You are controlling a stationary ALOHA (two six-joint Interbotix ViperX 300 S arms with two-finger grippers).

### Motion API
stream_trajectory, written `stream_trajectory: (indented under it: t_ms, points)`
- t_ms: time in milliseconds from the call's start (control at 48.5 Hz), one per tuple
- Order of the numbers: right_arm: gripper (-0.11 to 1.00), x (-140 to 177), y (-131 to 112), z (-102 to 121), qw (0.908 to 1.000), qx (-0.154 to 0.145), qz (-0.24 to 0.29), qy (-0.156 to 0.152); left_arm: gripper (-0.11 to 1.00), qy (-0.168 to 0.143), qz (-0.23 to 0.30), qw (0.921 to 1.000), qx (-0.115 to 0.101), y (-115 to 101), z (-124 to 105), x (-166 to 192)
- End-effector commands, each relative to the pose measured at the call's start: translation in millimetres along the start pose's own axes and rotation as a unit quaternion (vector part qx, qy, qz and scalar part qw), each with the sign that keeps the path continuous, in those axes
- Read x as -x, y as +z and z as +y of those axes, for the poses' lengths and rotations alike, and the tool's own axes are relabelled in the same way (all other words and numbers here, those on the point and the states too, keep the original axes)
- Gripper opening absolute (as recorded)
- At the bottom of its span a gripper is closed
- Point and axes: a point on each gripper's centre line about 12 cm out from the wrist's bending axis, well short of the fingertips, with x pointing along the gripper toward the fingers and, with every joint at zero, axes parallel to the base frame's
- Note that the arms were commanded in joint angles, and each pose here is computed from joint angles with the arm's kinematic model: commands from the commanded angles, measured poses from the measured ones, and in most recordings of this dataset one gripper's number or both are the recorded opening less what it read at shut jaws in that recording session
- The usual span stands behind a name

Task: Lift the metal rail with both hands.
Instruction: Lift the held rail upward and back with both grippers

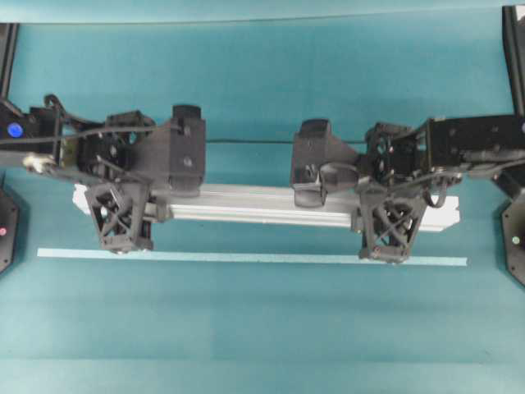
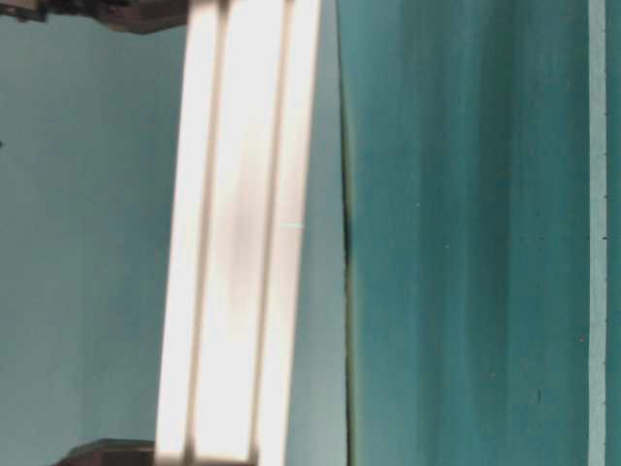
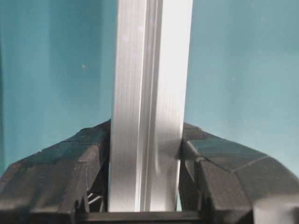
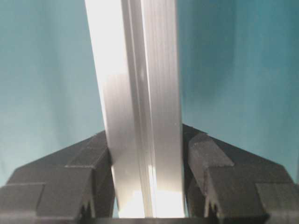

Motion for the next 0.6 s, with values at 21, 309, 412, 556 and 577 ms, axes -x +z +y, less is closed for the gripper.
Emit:
stream_trajectory:
  t_ms: [21,309,412,556,577]
  points:
    - [0.38,24.6,9.3,1.1,0.9997,-0.003,-0.024,0.003,0.35,0.002,-0.028,0.9996,0.005,12.7,2.1,24.8]
    - [0.38,61.8,16.2,2.0,0.9994,-0.015,-0.031,0.005,0.35,0.002,-0.038,0.9993,0.005,28.1,1.8,62.4]
    - [0.38,75.6,16.0,2.3,0.9993,-0.015,-0.033,0.005,0.35,0.002,-0.040,0.9992,0.004,32.3,2.0,74.8]
    - [0.38,91.8,16.0,2.1,0.9990,-0.014,-0.044,0.004,0.35,0.002,-0.044,0.9990,0.005,34.0,2.8,89.2]
    - [0.38,93.8,16.3,2.2,0.9988,-0.014,-0.046,0.004,0.35,0.002,-0.043,0.9991,0.005,33.7,2.8,90.2]
